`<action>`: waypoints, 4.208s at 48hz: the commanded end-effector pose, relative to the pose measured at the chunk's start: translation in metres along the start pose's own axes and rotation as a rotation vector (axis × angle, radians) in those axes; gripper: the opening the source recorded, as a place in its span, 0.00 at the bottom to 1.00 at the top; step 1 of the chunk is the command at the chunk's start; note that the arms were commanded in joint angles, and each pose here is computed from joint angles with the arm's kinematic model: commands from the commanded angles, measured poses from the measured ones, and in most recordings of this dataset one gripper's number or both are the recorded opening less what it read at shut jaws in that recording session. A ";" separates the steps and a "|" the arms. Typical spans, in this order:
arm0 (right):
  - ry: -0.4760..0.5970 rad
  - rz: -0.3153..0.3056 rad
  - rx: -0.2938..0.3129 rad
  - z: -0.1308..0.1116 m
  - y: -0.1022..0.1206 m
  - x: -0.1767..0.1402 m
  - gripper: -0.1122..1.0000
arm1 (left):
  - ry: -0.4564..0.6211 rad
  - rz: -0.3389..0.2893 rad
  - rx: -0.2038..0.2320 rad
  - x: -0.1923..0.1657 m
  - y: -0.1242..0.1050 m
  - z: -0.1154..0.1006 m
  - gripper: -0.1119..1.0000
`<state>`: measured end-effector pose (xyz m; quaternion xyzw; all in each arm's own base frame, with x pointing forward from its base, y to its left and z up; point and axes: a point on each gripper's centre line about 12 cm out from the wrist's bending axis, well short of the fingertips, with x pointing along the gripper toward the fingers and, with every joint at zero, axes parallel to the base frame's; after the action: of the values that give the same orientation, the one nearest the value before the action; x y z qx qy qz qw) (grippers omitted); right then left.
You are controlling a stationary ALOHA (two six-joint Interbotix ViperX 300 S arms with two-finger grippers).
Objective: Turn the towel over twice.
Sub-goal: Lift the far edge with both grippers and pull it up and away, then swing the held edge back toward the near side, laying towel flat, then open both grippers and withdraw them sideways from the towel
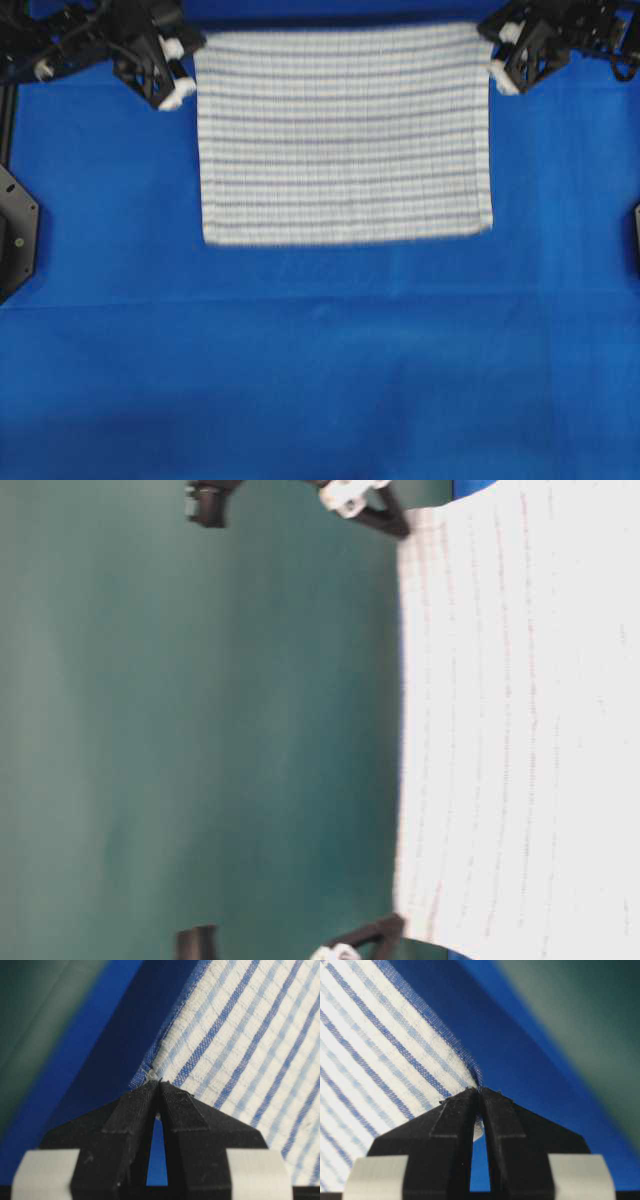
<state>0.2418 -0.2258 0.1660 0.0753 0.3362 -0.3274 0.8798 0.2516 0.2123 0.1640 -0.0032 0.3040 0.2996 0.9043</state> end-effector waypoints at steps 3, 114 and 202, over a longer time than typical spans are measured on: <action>-0.096 -0.046 -0.020 0.039 -0.012 -0.020 0.17 | -0.098 0.046 0.023 -0.013 0.016 0.034 0.12; 0.250 0.415 -0.075 -0.092 0.193 -0.109 0.17 | 0.048 -0.609 0.193 -0.102 -0.192 -0.070 0.12; -0.200 0.407 -0.109 -0.007 0.141 -0.206 0.65 | -0.263 -0.631 0.084 -0.187 -0.148 0.020 0.82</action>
<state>0.2166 -0.0047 0.2680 0.0701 0.2644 -0.1346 0.9524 0.2298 -0.0084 0.2462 -0.0207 0.2015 -0.0137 0.9792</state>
